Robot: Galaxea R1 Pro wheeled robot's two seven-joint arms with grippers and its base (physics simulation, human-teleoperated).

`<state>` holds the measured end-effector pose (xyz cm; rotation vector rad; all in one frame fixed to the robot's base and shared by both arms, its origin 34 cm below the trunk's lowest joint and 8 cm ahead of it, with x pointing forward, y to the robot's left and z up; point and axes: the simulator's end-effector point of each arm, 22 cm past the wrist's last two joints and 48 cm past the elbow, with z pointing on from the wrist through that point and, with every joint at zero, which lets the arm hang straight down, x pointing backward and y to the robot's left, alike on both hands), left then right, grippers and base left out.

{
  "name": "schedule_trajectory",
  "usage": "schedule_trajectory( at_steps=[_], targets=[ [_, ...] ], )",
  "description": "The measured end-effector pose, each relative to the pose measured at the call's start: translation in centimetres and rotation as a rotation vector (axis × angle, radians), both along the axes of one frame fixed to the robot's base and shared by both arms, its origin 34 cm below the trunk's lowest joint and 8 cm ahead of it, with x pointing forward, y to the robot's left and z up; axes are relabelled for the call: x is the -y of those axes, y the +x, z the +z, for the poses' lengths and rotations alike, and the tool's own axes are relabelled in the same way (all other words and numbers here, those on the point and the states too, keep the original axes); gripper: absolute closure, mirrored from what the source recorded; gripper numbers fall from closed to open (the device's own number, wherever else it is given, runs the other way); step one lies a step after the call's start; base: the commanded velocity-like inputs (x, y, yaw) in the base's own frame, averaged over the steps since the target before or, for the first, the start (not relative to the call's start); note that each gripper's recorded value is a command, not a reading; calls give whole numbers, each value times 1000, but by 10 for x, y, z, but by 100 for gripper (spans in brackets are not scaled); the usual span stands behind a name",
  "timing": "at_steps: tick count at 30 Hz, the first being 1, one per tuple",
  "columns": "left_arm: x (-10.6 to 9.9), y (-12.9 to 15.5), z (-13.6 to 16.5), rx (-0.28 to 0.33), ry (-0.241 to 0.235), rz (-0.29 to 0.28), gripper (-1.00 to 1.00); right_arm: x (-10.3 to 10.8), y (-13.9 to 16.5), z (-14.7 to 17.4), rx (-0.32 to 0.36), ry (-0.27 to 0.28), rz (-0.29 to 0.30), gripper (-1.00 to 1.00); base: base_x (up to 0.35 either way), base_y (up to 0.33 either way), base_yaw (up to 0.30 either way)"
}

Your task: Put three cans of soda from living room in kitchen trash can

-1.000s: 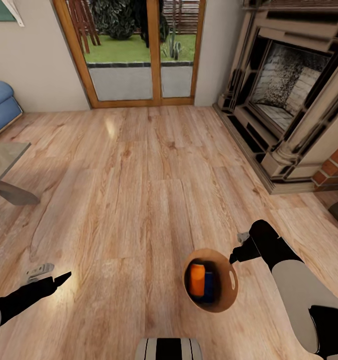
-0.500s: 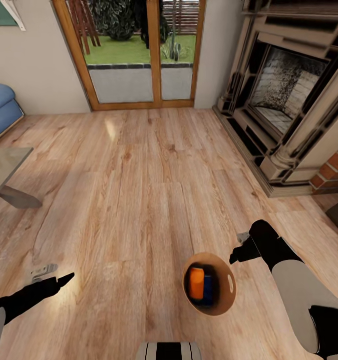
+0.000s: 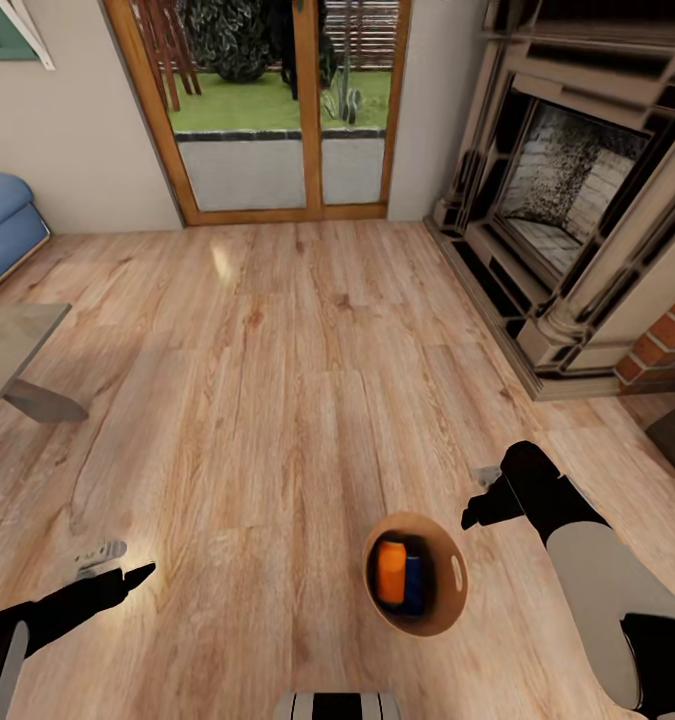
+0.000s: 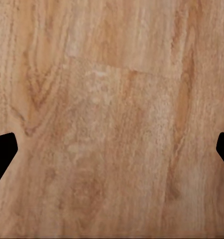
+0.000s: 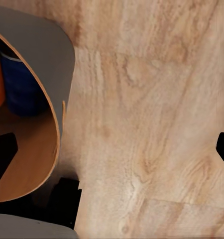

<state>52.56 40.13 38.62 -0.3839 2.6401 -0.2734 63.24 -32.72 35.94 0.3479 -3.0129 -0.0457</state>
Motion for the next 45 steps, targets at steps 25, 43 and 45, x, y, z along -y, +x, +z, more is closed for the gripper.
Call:
schedule_trajectory(
  at_steps=[25,43,45],
  targets=[
    [4,-76,-38,-177,7,39,-100,25,44,90,181,-23,-11,-100,0,0,0],
    [21,-155,-60,-239,48,26,-100,31,-63,127,231,-82,84,-100,0,0,0],
    [22,-159,-58,-242,50,27,-100,34,-77,129,215,-88,89,-100,0,0,0]
  ],
)
